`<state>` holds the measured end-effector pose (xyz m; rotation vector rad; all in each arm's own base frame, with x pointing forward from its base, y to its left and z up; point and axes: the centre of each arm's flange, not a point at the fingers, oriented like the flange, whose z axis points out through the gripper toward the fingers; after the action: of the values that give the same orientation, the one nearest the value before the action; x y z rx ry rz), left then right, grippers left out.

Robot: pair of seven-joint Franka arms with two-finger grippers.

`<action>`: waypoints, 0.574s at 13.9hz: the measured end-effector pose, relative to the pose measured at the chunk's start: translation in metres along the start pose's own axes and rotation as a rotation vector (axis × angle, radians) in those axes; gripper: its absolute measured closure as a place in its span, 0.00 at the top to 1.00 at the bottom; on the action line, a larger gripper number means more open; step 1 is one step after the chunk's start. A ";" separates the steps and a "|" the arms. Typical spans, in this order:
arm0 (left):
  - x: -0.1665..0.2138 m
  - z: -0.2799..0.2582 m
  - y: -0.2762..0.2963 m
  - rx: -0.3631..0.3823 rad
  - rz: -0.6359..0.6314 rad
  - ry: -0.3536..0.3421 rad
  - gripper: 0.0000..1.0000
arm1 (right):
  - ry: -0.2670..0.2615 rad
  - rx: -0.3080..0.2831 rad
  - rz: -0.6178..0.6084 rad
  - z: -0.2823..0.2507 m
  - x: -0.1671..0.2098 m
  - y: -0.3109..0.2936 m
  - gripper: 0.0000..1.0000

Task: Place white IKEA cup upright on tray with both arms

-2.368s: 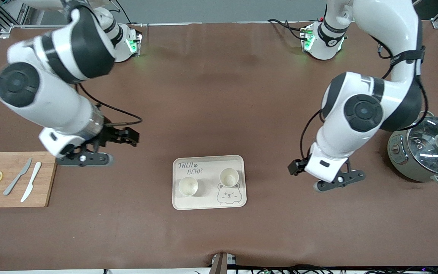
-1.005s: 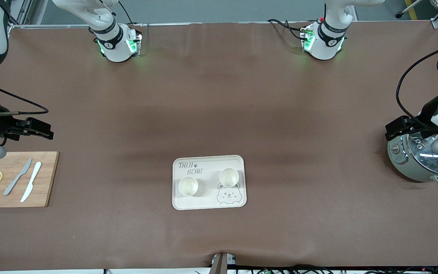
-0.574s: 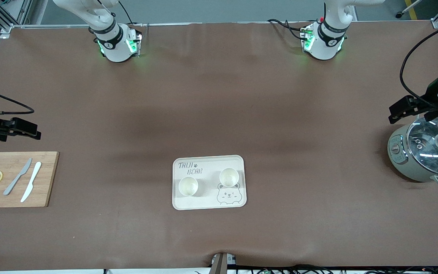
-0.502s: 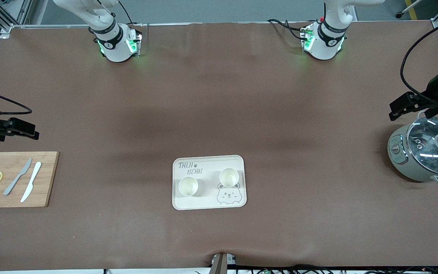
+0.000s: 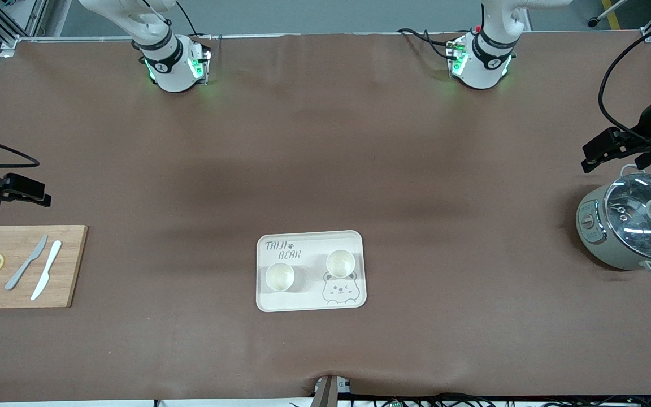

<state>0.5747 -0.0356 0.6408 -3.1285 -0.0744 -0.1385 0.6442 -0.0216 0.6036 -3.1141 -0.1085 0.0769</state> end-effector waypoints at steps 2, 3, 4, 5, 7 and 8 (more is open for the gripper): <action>0.000 -0.003 0.000 -0.001 0.000 0.007 1.00 | 0.000 0.000 -0.001 0.000 0.000 0.000 1.00; 0.000 -0.005 0.000 -0.001 0.000 0.010 1.00 | 0.000 0.000 -0.002 0.000 0.000 -0.001 1.00; 0.001 -0.006 0.000 -0.001 0.000 0.014 1.00 | 0.000 0.001 -0.003 0.000 0.000 -0.001 1.00; 0.001 -0.008 0.000 -0.002 0.000 0.017 1.00 | 0.000 0.001 -0.004 0.000 0.000 -0.002 1.00; 0.001 -0.009 0.000 -0.002 0.000 0.019 1.00 | 0.000 0.002 -0.007 0.000 0.000 -0.003 1.00; 0.001 -0.009 0.000 -0.002 -0.001 0.019 1.00 | 0.000 0.002 -0.008 0.000 0.000 -0.004 1.00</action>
<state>0.5748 -0.0353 0.6497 -3.1286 -0.0753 -0.1679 0.6443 -0.0180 0.6035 -3.1114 -0.1201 0.0767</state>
